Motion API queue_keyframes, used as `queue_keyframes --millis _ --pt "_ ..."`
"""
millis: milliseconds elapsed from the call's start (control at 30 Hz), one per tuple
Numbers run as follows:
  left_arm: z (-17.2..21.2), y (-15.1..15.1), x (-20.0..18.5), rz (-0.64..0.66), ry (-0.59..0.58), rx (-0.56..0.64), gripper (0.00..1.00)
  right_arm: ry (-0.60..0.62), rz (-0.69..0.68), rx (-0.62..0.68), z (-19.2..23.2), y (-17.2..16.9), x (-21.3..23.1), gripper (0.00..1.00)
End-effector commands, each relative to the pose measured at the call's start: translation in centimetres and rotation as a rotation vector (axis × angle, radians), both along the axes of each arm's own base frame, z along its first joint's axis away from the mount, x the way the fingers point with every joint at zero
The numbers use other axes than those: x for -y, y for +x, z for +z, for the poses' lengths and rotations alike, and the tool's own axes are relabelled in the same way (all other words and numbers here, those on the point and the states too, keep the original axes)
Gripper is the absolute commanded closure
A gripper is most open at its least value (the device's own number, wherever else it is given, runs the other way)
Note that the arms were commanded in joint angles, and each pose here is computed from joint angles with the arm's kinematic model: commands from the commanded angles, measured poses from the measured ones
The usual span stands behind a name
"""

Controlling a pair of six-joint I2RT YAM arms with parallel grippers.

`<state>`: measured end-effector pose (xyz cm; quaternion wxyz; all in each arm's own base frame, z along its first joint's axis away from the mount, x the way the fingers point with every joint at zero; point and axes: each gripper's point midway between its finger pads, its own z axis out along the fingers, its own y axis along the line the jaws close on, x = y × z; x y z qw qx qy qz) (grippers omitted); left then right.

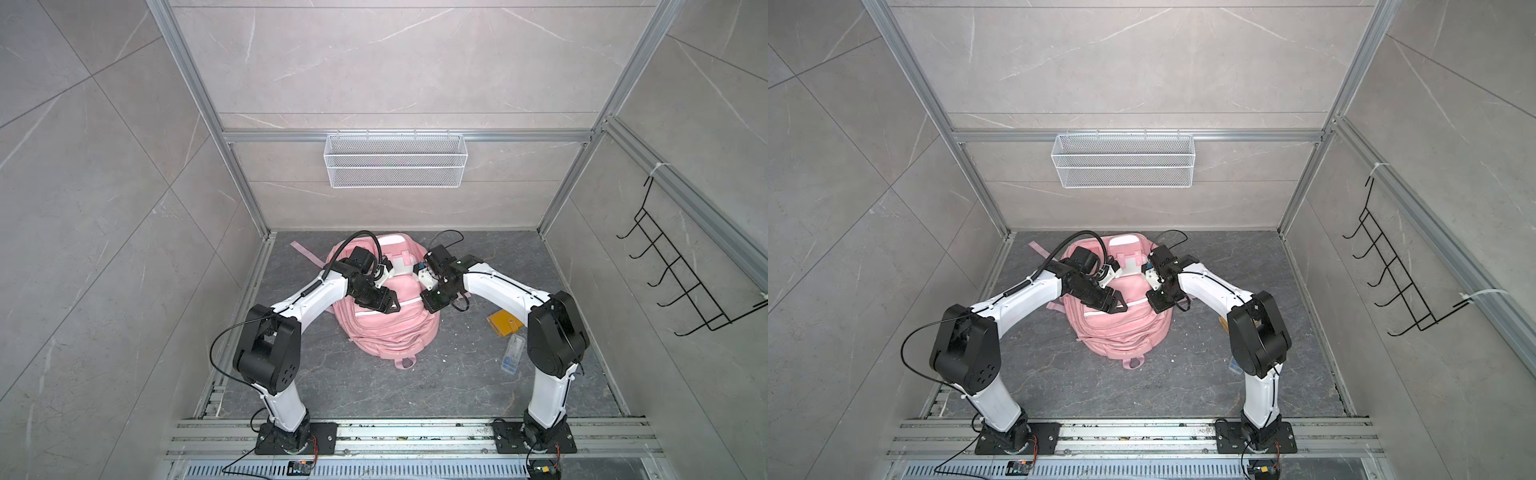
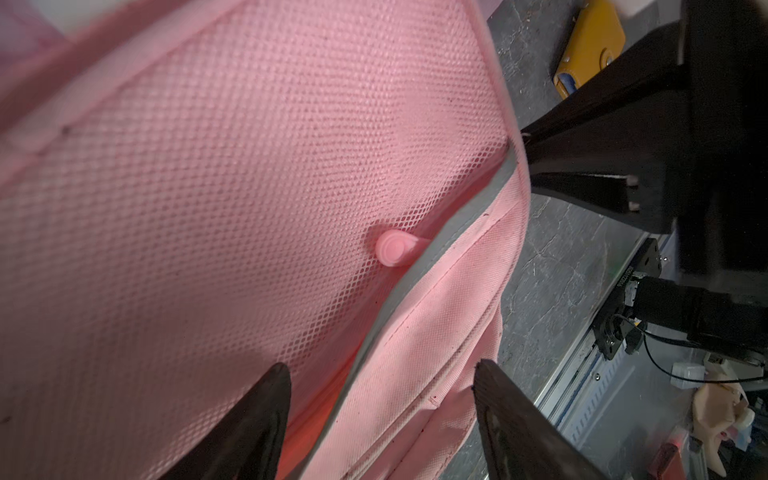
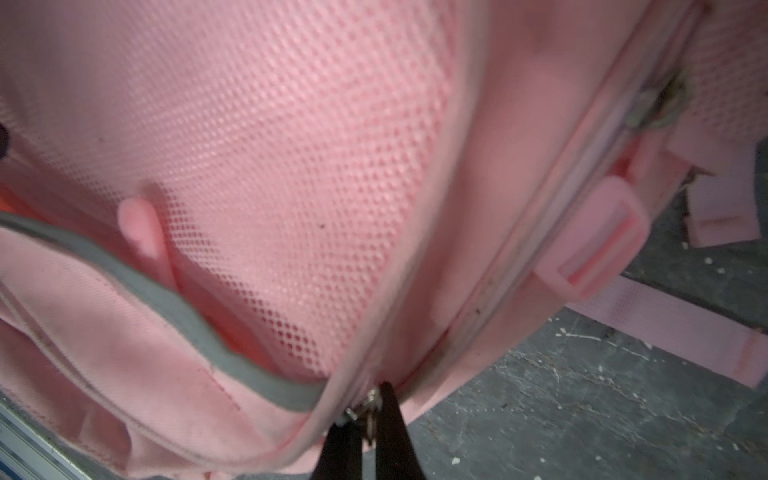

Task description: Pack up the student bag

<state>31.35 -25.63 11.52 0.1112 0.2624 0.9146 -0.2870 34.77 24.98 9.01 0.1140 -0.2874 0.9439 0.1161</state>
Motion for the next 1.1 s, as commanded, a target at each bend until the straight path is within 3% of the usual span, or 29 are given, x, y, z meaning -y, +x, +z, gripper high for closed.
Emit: queue_keyframes --millis 0,300,367,400,567,733,900,1067 --pt "0.0 -0.6 1.3 -0.093 -0.03 0.009 0.34 -0.025 -0.051 -0.018 -0.2 0.5 0.6 1.0" --pt "-0.8 -3.2 2.9 -0.134 -0.043 -0.041 0.77 -0.012 -0.021 -0.001 0.0 1.5 -0.2 1.0" --pt "-0.5 -2.9 3.1 -0.122 -0.054 -0.045 0.96 0.003 -0.005 0.008 0.4 1.8 -0.6 1.0" --pt "-0.2 -2.6 3.3 -0.111 -0.063 -0.043 1.0 0.01 0.006 0.01 0.4 1.7 -0.7 1.0" --pt "3.2 0.3 3.2 0.059 -0.141 -0.016 1.0 0.059 0.059 0.039 1.3 0.8 -0.9 1.0" --pt "6.2 3.5 1.7 0.241 -0.233 -0.031 1.0 0.124 0.126 0.047 1.8 -2.8 -0.8 1.0" --pt "8.2 4.9 2.0 0.275 -0.298 -0.072 1.0 0.083 0.218 0.05 1.3 -5.9 -0.4 1.0" --pt "9.5 5.5 3.3 0.287 -0.381 -0.127 1.0 0.073 0.317 0.071 1.8 -7.7 -2.8 1.0"
